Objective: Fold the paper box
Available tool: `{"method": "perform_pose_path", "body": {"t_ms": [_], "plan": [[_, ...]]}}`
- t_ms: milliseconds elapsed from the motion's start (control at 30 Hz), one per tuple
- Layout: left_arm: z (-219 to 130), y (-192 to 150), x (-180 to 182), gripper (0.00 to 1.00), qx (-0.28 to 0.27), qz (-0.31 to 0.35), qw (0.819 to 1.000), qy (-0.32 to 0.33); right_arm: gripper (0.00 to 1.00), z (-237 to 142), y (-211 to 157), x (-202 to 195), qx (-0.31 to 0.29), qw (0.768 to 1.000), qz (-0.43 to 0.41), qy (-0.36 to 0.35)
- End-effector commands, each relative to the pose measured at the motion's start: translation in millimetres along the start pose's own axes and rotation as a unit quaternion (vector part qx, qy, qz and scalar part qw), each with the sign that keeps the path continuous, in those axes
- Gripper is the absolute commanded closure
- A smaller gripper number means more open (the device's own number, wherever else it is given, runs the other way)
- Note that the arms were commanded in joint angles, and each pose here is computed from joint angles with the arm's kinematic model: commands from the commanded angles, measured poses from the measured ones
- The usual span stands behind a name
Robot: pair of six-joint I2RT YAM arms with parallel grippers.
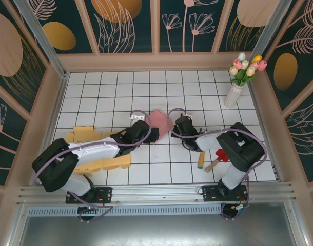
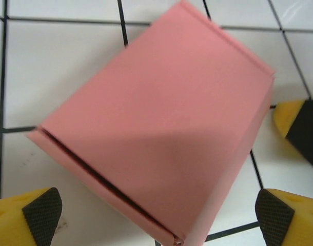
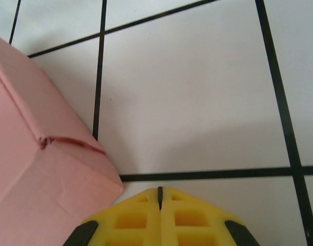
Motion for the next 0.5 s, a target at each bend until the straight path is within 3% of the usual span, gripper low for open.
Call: {"method": "perform_pose_path", "body": {"t_ms": [0,300,467], "plan": [[4.7,22.8,10.9,0.01,-0.002,0.003,1.0,0.008,1.0,-7.6,3.8,0.0,0.017,1.0,-0.003,-0.013],[60.8,39.3,11.6,0.02,0.029,0.024,0.999,-0.018,1.0,6.7,13.0,14.8,0.05,0.998,0.024,0.026],[85.4,30.7,-1.2,0.02,0.046,0.034,0.997,-0.05,1.0,15.8,15.9,15.1,0.052,0.997,0.034,0.044]]}}
Point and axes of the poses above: each hand's point on the last joint's axis, 136 mm out from that joint toward the fingers, its own z axis out along the fingers, its own x axis along the line the jaws close on, y = z × x, the point moved 1 cm from there along -z, back along the fingers
